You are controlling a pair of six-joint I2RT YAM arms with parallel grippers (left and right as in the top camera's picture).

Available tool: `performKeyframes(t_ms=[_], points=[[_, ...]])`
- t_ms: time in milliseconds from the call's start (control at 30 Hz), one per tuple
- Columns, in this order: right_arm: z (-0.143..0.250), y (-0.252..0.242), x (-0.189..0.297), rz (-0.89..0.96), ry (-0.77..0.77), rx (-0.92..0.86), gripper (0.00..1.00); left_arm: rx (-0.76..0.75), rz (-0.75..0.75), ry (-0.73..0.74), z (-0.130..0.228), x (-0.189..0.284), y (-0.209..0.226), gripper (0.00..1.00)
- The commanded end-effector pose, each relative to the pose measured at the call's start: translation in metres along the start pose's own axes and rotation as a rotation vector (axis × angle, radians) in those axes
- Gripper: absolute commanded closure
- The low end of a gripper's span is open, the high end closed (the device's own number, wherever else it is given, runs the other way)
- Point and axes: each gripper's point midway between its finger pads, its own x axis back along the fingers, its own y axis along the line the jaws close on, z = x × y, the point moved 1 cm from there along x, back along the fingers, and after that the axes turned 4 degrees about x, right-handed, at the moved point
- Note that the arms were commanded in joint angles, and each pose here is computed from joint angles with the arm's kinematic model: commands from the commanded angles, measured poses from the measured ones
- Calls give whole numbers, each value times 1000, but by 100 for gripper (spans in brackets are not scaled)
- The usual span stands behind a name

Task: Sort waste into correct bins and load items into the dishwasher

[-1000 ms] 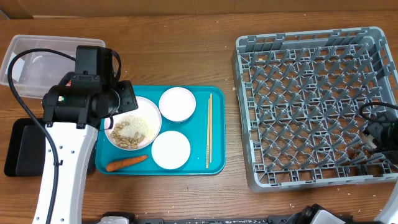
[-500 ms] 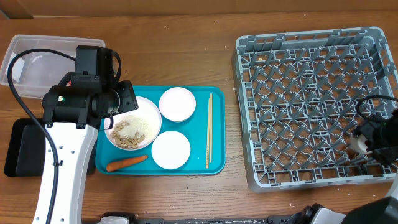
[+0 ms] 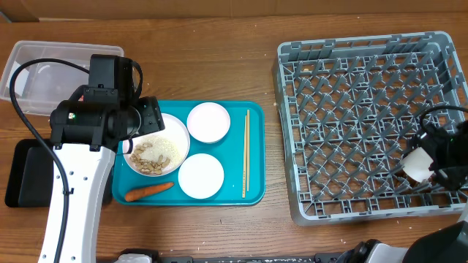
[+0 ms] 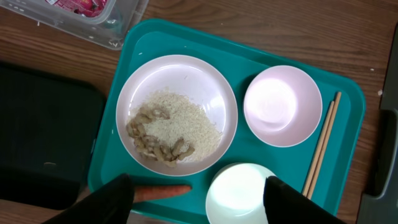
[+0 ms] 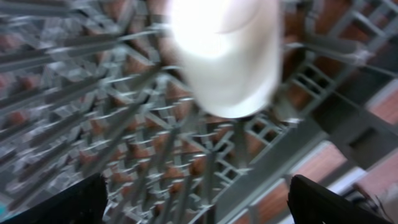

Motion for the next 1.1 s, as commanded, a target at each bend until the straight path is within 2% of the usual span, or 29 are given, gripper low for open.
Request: performKeyframes(t_ms=[0,100,167,433,700,800,933,1067], points=[[-4,54,43,-220,-108,188,6,-14,-13,-21,-4,5,3,28],[12,108,75,-398,-157,419,7,-15,-16,-15,-3,5,4,23],[27,133,87,-446,-173,542,7,-16,-19,-9,-1,5,4,23],[118,218,80,-529,-62,938,10,-18,-33,23,6,3,7,21],[187,257,25,-334,65,1021,18,-18,-34,25,7,2,8,22],[204,267,-2,-252,102,1001,22,-18,-34,26,7,2,8,22],[225,277,-40,-180,172,990,36,-18,-34,26,7,2,8,22],[231,281,-78,-91,202,954,38,-18,-34,26,7,2,8,22]])
